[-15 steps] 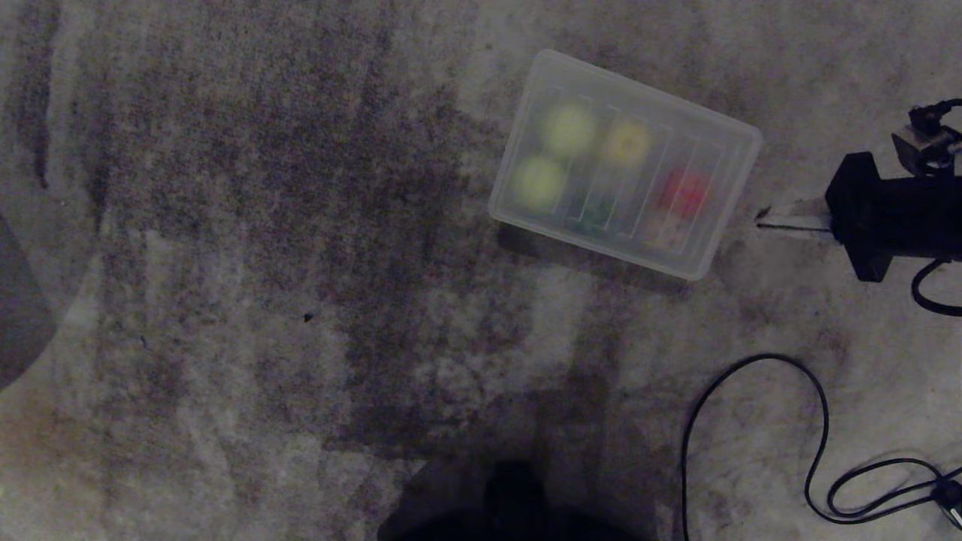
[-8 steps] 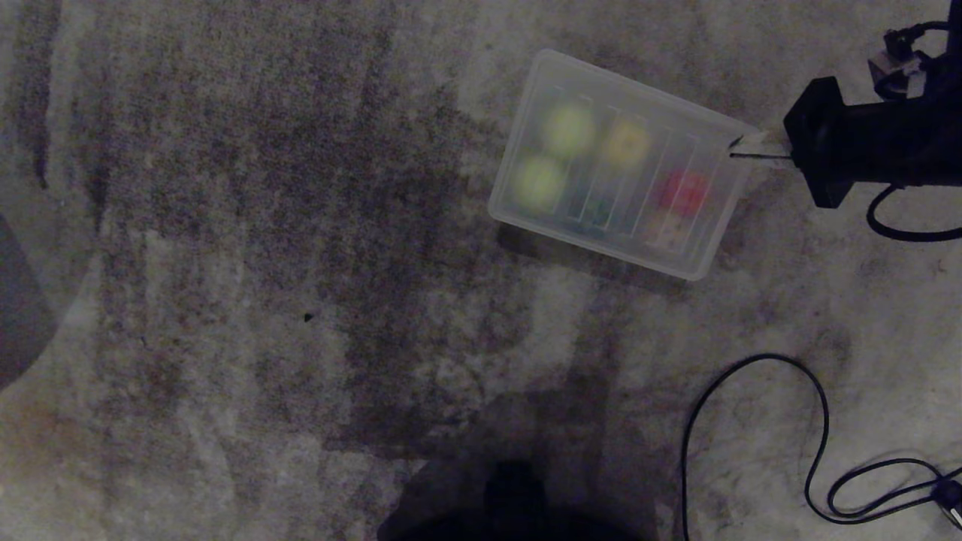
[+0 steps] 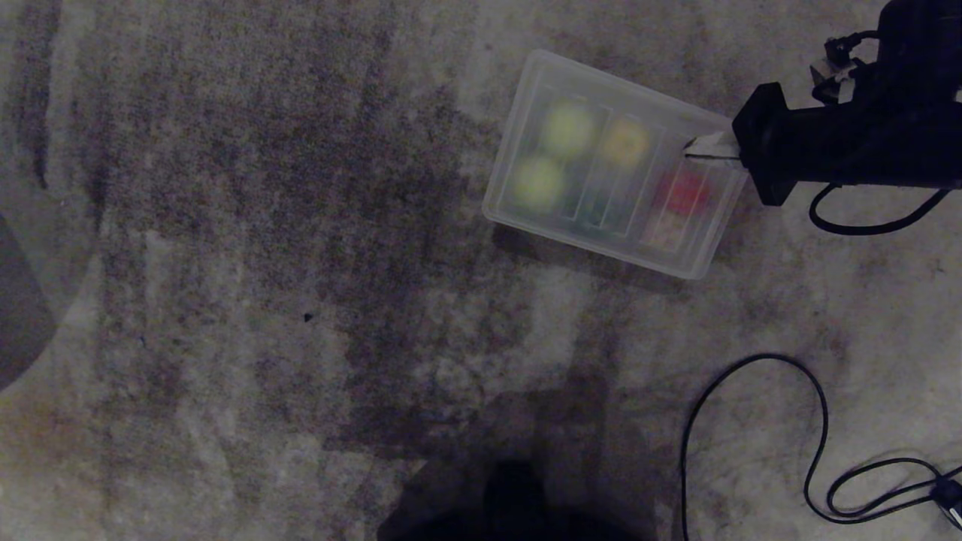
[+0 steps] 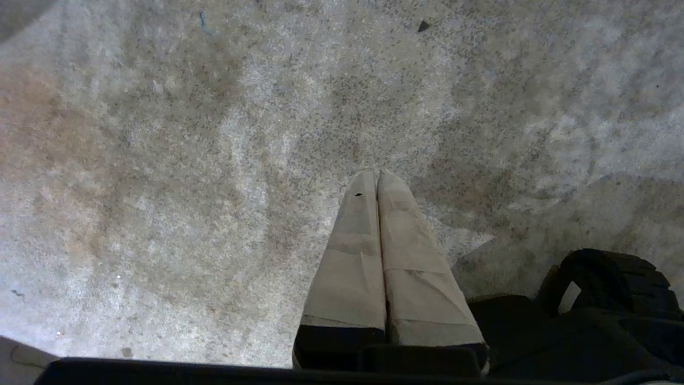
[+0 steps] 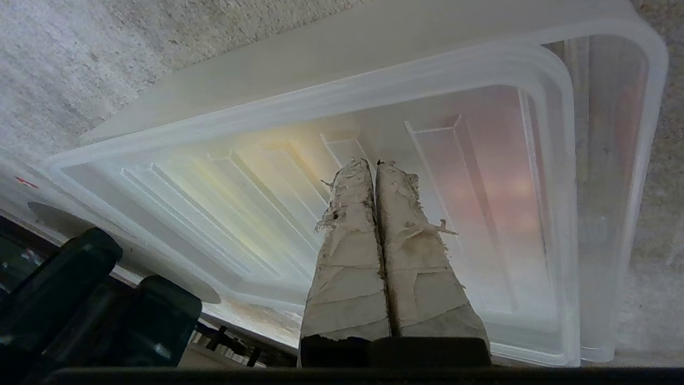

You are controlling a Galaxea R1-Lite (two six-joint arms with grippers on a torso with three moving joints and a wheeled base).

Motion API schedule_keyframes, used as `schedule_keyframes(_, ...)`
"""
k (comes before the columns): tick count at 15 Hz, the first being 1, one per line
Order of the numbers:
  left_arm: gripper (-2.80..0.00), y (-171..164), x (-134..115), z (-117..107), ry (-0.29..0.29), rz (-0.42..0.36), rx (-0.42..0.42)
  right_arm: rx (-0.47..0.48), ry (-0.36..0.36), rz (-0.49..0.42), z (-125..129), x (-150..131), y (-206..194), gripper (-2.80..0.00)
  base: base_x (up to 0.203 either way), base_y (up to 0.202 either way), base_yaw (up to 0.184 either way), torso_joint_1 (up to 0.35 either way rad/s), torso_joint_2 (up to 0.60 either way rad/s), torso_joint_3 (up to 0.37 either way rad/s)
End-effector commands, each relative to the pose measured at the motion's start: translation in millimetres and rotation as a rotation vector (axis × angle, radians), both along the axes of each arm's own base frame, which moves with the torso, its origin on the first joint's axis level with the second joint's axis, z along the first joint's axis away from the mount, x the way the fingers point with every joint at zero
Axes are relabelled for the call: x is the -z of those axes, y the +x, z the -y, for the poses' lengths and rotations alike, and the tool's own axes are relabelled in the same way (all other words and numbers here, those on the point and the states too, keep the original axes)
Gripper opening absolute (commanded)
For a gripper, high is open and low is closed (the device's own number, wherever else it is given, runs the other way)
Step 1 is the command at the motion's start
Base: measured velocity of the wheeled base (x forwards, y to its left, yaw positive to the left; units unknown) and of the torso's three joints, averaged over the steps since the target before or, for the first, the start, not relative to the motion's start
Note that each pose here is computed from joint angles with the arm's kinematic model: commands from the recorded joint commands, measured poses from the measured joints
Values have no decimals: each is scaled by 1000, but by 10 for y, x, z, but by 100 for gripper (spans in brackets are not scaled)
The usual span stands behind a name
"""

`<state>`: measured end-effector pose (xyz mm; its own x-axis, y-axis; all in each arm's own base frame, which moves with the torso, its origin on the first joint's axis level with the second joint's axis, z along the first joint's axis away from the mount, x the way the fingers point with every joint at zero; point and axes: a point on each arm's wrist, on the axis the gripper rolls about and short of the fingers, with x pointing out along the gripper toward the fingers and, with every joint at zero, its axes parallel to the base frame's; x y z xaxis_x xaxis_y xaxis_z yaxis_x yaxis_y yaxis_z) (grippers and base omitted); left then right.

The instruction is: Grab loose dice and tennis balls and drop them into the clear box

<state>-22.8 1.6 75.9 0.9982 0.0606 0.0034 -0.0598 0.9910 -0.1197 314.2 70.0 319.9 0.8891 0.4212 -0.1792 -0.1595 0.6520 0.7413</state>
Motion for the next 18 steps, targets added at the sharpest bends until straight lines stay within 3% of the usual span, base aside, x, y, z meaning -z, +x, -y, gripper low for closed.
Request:
schedule_keyframes(1,-280,2,4,0,-1,-2,1,9,-2,-9,8,64,76,-280,0,0,0,0,0,0)
schedule_keyframes(15,-280,2,4,0,-1,-2,-1,48,-139,65,238,4,-109,-280,0,0,0,0,0,0)
schedule_keyframes(18,-280,2,4,0,-1,-2,-1,40,-137,79,241,-36,-152,-280,0,0,0,0,0,0)
